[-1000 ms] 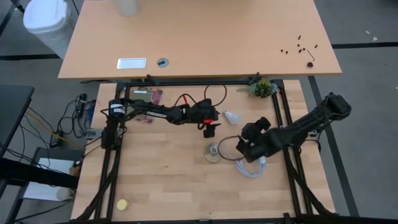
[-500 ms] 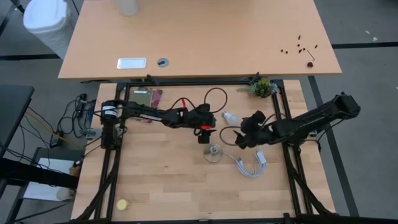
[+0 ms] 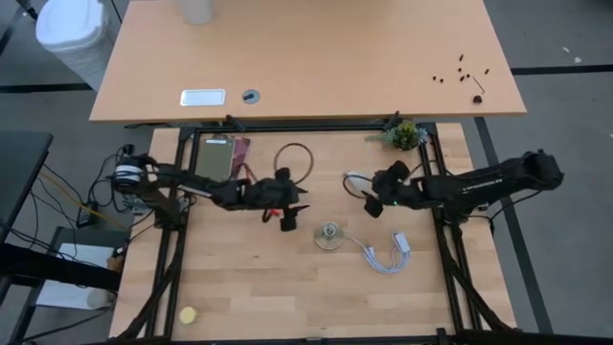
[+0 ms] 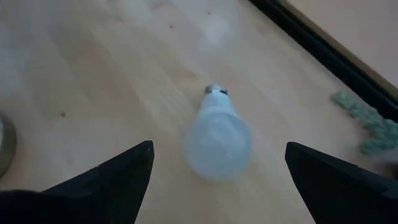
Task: Screw lightbulb
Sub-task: Move the white lightbulb to the center of the table
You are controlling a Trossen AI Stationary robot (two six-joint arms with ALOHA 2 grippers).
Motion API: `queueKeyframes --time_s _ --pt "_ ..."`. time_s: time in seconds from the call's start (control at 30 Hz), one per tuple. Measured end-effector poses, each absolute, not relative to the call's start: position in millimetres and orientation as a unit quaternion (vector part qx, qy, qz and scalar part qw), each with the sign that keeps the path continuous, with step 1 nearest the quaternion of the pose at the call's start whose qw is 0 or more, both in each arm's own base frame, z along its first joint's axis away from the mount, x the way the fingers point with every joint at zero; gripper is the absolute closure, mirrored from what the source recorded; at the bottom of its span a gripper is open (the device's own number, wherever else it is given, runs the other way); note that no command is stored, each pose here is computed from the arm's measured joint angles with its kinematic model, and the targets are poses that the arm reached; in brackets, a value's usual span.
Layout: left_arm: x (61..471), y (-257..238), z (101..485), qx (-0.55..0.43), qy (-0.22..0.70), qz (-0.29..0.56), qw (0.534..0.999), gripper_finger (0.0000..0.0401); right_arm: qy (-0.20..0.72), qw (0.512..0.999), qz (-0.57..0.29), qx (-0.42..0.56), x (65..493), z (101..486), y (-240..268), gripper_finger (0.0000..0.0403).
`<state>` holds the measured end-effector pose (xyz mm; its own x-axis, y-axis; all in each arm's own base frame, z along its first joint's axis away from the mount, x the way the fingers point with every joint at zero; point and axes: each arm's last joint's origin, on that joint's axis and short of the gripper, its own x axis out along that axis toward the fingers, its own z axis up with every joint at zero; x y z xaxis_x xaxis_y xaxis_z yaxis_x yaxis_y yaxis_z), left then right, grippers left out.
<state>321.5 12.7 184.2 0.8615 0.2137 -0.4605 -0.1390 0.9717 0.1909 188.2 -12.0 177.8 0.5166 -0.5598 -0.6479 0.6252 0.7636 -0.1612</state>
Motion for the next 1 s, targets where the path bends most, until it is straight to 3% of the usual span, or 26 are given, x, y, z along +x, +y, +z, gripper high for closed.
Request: queueKeyframes --time_s 0.2,0.57,1.0 --pt "297.7 3.1 173.0 0.038 0.225 0.114 0.967 0.0188 0.349 0.875 -0.334 0.038 199.6 177.1 -43.0 0.0030" --pt "296.1 -4.0 170.5 0.031 0.226 0.112 0.967 0.0188 0.415 0.861 -0.290 0.045 203.7 152.7 -113.0 0.0030" --pt "296.2 -5.7 170.6 0.031 0.224 0.109 0.968 0.0188 0.436 0.873 -0.216 0.049 221.9 139.2 -91.2 0.0030"
